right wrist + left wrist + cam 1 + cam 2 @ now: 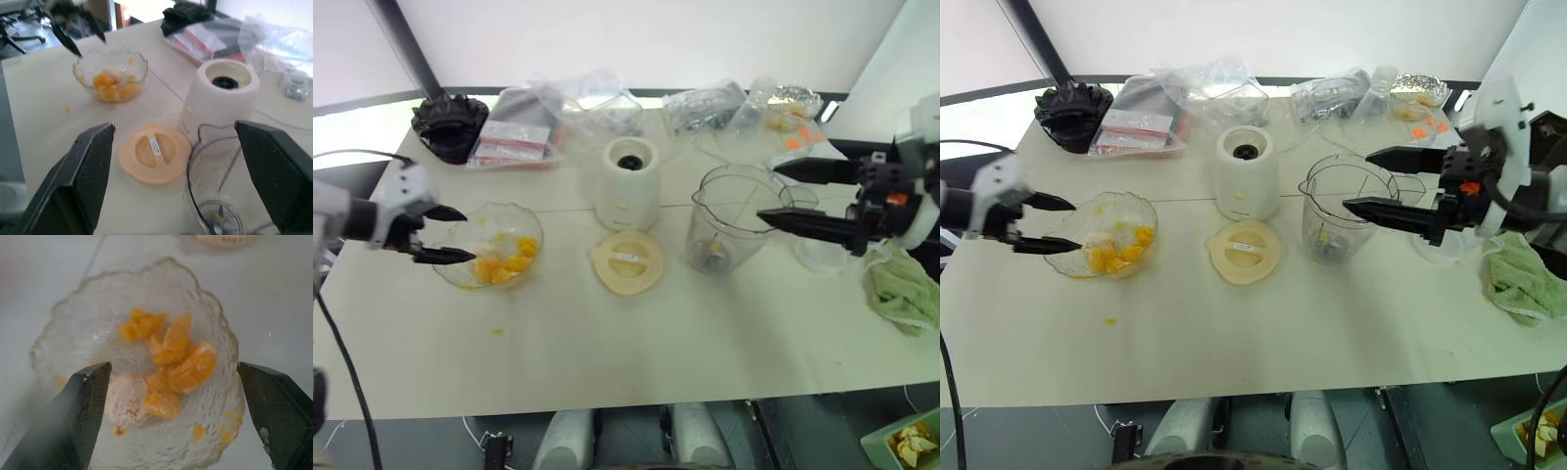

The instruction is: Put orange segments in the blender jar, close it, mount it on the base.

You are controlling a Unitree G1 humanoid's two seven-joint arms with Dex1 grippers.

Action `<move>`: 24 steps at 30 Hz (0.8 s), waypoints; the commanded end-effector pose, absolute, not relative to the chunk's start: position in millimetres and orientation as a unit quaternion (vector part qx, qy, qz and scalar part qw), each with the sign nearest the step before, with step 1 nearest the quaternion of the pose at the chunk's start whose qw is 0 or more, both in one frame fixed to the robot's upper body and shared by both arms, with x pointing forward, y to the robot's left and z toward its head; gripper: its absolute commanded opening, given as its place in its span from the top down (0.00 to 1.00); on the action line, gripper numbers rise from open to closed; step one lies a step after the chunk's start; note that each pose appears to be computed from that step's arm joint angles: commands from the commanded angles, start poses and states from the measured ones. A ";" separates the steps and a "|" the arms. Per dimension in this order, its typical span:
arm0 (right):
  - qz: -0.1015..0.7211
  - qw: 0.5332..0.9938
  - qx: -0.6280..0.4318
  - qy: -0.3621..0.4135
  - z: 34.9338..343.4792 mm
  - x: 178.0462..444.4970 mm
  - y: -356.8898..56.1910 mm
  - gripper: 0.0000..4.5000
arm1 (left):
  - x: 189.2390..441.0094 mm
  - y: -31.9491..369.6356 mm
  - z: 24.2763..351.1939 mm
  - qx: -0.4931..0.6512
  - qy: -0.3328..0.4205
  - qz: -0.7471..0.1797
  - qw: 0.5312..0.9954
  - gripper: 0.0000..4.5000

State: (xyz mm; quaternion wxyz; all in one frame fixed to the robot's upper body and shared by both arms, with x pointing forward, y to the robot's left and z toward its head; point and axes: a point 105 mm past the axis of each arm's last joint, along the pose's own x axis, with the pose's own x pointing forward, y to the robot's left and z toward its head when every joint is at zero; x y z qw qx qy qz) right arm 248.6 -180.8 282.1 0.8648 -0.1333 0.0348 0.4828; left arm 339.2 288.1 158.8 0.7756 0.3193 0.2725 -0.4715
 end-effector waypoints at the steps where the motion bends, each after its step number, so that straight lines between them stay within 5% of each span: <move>1: 0.469 0.872 -0.140 0.010 293.2 233.6 -179.3 0.10 | 355.7 287.6 151.9 0.344 0.273 -0.460 0.771 0.05; 13: 0.421 0.899 -0.120 0.011 283.5 209.1 -176.7 0.10 | 383.7 264.3 117.4 0.379 0.282 -0.439 0.764 0.05; 24: 0.425 0.895 -0.135 0.020 287.8 214.7 -167.5 0.10 | 404.2 245.6 89.9 0.396 0.294 -0.378 0.784 0.05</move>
